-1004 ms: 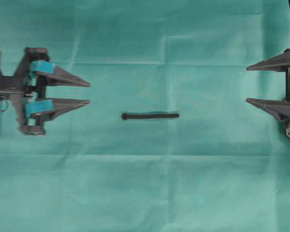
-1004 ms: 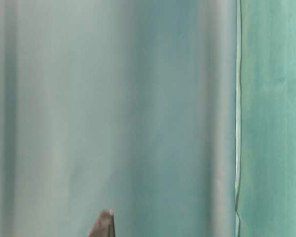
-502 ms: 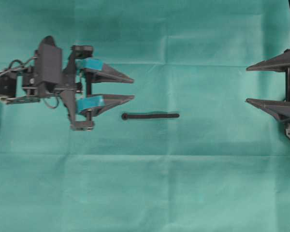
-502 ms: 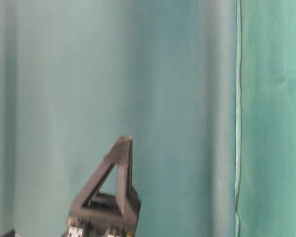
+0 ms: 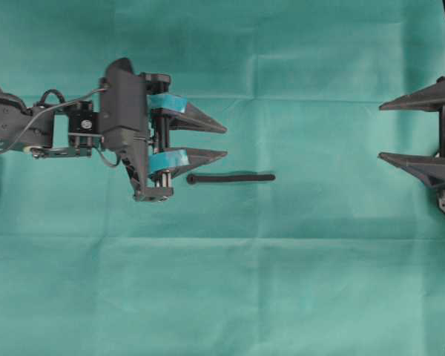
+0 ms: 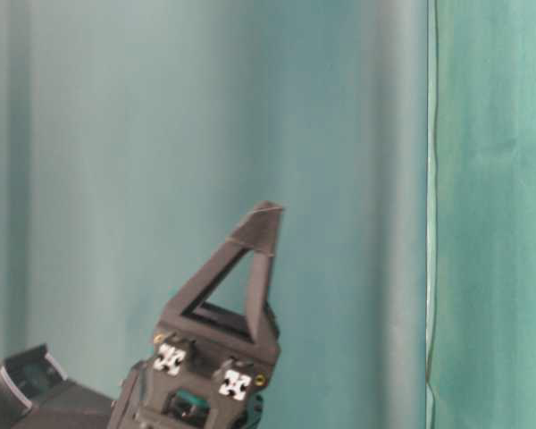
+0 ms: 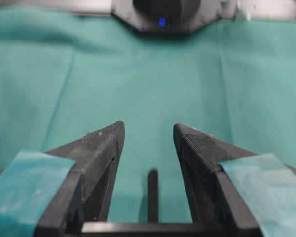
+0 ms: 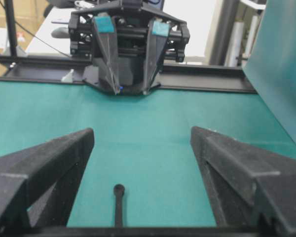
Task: Peel off the Velcro with your right arm.
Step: 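Move the left gripper right toward the black Velcro strap's left end, then close the left gripper on the strap's end and lift it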
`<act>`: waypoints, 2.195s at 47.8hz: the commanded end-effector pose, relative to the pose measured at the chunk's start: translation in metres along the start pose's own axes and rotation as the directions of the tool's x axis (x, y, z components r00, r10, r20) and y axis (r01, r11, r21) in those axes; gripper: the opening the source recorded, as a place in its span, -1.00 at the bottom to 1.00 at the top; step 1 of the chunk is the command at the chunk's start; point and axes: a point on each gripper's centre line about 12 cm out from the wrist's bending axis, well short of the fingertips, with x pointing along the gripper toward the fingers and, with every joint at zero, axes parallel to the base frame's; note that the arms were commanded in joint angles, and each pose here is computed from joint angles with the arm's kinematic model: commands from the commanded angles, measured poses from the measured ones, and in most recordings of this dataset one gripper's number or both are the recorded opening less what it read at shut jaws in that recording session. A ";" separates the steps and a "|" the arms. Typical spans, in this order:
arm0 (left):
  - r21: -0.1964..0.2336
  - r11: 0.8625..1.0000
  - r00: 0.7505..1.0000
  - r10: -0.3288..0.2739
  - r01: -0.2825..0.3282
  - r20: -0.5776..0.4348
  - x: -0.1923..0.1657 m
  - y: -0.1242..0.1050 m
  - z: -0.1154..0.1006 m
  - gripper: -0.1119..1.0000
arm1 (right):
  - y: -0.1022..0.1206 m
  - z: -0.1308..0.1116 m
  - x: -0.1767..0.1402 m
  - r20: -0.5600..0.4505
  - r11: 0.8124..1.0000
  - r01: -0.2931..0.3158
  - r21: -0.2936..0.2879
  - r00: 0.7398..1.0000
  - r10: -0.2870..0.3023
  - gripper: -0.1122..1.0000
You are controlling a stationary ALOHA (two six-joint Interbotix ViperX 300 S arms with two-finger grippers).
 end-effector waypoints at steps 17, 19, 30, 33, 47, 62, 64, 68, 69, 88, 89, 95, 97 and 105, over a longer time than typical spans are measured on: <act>-0.004 1.000 0.952 -0.001 0.000 -0.305 0.023 0.000 0.001 0.03 | 0.000 0.002 0.000 0.014 1.000 0.000 -0.002 1.000 0.000 0.16; -0.004 1.000 0.945 -0.001 0.000 -0.328 0.025 0.000 0.000 0.03 | 0.000 0.003 0.000 0.015 1.000 0.000 -0.002 1.000 0.000 0.16; -0.004 1.000 0.905 -0.001 -0.001 -0.426 0.039 0.000 -0.012 0.03 | 0.000 0.003 0.000 0.015 1.000 0.000 0.000 1.000 0.000 0.16; -0.004 1.000 0.899 0.000 -0.002 -0.439 0.044 0.000 -0.017 0.03 | 0.000 0.002 -0.001 0.014 1.000 0.000 -0.002 1.000 0.000 0.16; -0.004 1.000 0.857 -0.001 -0.001 -0.515 0.067 -0.001 -0.053 0.02 | 0.000 0.001 -0.001 0.011 1.000 0.000 -0.002 1.000 0.000 0.16; -0.002 1.000 0.819 -0.001 0.000 -0.573 0.084 -0.001 -0.084 0.02 | 0.000 -0.002 -0.002 0.003 1.000 0.001 -0.002 1.000 -0.001 0.16; -0.002 1.000 0.818 -0.002 0.002 -0.576 0.086 -0.002 -0.086 0.02 | 0.000 -0.002 -0.002 0.005 1.000 0.000 -0.002 1.000 0.000 0.16; -0.002 1.000 0.810 -0.002 0.001 -0.587 0.088 -0.002 -0.092 0.02 | 0.000 -0.002 -0.002 0.008 1.000 0.000 -0.002 1.000 0.000 0.16; -0.002 1.000 0.808 -0.002 0.001 -0.590 0.089 -0.002 -0.093 0.02 | 0.000 -0.002 -0.002 0.008 1.000 0.000 -0.002 1.000 0.000 0.16; -0.002 1.000 0.780 0.003 -0.005 -0.626 0.095 0.001 -0.114 0.01 | 0.000 -0.002 -0.002 0.008 1.000 0.000 -0.002 1.000 0.000 0.16; -0.002 1.000 0.781 0.003 -0.006 -0.625 0.095 0.002 -0.113 0.01 | 0.000 -0.002 -0.002 0.008 1.000 0.000 -0.002 1.000 0.000 0.16; -0.003 1.000 0.778 0.005 -0.009 -0.628 0.095 0.003 -0.115 0.00 | 0.000 -0.002 -0.002 0.008 1.000 0.000 -0.002 1.000 0.000 0.16; -0.003 1.000 0.779 0.005 -0.009 -0.627 0.095 0.003 -0.114 0.00 | 0.000 -0.002 -0.002 0.009 1.000 0.000 -0.002 1.000 0.000 0.16; 0.000 1.000 0.768 0.004 -0.004 -0.640 0.092 0.002 -0.113 -0.27 | 0.000 -0.002 -0.002 0.009 1.000 0.000 -0.002 1.000 0.000 0.16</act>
